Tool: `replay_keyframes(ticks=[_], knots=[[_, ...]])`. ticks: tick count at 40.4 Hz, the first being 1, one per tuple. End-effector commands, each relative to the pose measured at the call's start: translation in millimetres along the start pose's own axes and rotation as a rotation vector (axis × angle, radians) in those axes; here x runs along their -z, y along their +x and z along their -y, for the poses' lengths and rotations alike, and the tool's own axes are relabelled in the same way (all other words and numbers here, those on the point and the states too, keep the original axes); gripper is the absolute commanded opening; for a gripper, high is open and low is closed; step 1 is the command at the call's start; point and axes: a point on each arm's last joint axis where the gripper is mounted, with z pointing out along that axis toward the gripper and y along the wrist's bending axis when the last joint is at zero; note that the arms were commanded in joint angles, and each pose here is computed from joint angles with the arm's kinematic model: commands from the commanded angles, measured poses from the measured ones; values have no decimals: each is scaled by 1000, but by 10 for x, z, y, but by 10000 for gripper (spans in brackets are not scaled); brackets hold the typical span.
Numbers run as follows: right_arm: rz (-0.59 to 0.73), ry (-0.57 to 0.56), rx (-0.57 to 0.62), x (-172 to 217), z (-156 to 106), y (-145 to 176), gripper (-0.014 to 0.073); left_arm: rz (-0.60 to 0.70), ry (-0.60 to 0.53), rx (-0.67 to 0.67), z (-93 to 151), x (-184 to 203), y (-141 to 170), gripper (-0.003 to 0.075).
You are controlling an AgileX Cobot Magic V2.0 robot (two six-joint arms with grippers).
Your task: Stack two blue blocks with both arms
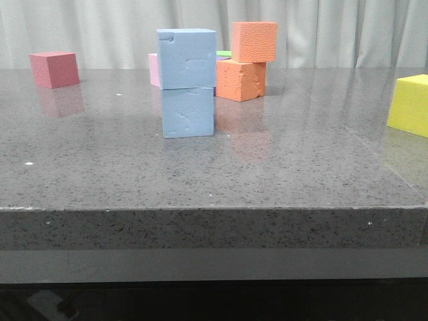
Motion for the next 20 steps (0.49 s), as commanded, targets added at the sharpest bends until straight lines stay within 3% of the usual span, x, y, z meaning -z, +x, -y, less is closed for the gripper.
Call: replay_keyframes(ticks=[1, 7, 20], knots=[[94, 27, -8, 52, 24, -132, 387, 83, -20, 16, 12, 395, 161, 551], [94, 27, -8, 52, 24, -132, 387, 124, -39, 29, 21, 544, 547, 494], [94, 27, -8, 52, 24, -132, 387, 216, -33, 102, 83, 782, 1489, 493]])
